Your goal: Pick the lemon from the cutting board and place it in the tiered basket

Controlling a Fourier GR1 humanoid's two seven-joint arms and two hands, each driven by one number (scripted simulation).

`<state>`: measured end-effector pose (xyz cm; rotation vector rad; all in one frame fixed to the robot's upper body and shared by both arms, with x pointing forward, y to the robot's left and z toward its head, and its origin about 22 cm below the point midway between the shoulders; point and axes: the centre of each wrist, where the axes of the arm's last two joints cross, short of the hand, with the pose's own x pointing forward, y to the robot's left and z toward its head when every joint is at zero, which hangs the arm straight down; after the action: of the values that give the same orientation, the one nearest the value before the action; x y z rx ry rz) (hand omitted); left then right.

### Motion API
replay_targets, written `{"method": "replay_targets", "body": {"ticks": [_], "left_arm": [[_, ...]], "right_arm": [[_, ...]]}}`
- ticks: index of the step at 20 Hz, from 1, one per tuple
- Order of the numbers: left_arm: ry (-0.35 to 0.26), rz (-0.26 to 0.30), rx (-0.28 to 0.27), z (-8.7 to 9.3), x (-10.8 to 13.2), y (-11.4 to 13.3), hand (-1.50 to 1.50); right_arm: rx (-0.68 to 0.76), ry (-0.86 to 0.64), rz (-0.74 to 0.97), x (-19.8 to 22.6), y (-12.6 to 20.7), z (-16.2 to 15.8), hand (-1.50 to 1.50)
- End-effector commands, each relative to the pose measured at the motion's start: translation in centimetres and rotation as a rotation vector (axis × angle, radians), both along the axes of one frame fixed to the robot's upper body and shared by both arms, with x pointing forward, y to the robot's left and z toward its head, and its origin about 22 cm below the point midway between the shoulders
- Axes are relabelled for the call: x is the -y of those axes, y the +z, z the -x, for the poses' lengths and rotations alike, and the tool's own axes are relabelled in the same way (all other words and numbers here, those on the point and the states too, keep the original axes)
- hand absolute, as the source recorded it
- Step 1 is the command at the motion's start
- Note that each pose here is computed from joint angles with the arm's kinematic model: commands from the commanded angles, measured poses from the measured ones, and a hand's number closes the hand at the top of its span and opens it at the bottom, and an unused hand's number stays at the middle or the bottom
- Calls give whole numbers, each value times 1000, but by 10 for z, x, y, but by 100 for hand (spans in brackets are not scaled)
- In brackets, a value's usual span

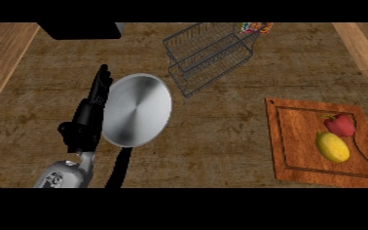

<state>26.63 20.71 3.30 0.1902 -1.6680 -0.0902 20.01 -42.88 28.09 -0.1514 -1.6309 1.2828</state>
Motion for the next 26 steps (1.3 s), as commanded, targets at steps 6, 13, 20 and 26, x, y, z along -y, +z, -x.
{"method": "replay_targets", "body": {"ticks": [6, 13, 20, 26], "left_arm": [[-14, 0, 9, -4, 9, 1, 0], [-27, -1, -13, -7, -1, -3, 0], [-25, -9, -11, -2, 25, -11, 0], [-33, -4, 0, -12, 3, 13, 0]], "right_arm": [[-107, 139, 197, -17, -6, 10, -150], [-141, 106, 299, -28, -24, 6, -150], [-39, 95, 391, -25, -48, 1, -150], [-17, 108, 457, 12, -88, 2, -150]]}}
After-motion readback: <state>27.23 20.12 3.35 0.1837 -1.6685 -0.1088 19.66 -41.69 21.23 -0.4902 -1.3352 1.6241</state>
